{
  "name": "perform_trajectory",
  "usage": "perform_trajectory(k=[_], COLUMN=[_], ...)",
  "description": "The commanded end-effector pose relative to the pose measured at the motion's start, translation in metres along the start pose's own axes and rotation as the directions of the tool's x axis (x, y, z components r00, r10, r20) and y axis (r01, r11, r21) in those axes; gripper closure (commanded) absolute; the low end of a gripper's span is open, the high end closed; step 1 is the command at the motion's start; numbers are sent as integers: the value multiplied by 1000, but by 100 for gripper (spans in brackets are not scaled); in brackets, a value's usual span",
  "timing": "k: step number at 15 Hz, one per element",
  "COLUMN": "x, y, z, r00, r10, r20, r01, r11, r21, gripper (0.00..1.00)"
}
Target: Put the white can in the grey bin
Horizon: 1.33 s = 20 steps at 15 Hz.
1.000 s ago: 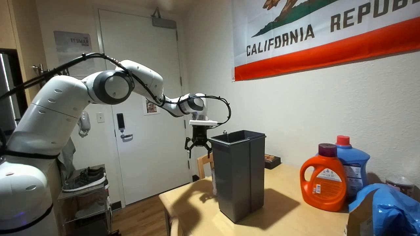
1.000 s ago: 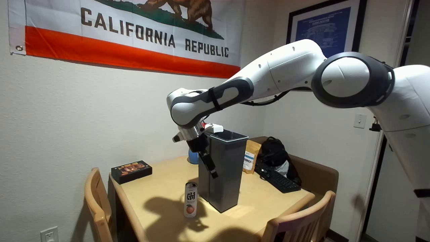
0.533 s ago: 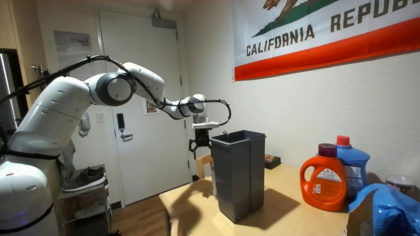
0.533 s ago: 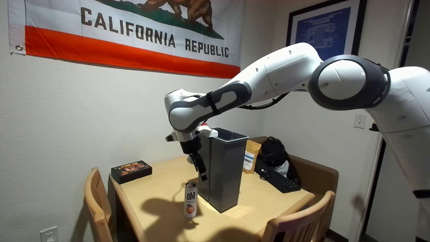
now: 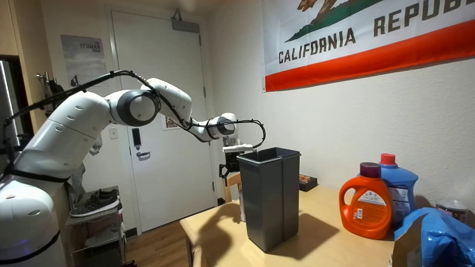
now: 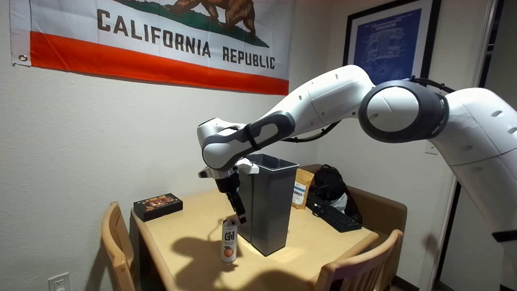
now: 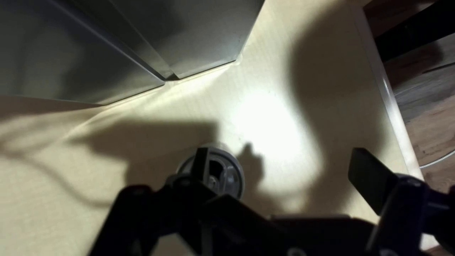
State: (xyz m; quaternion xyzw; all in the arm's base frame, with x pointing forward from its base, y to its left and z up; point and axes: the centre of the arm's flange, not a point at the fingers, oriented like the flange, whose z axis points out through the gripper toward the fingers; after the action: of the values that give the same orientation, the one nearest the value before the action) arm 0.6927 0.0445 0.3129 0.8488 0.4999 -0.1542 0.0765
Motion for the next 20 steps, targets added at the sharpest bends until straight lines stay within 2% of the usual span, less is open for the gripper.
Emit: perform_trajectory(k=[1, 7, 20], x=[6, 12, 34], y=[20, 35, 52], z=[-7, -6, 34], r00=[1000, 998, 995], r10=[-31, -50, -94], r20=[-6, -28, -25], r01=[30, 47, 93], r11=[997, 995, 995], r21=[-66, -93, -48], gripper=[0, 0, 0])
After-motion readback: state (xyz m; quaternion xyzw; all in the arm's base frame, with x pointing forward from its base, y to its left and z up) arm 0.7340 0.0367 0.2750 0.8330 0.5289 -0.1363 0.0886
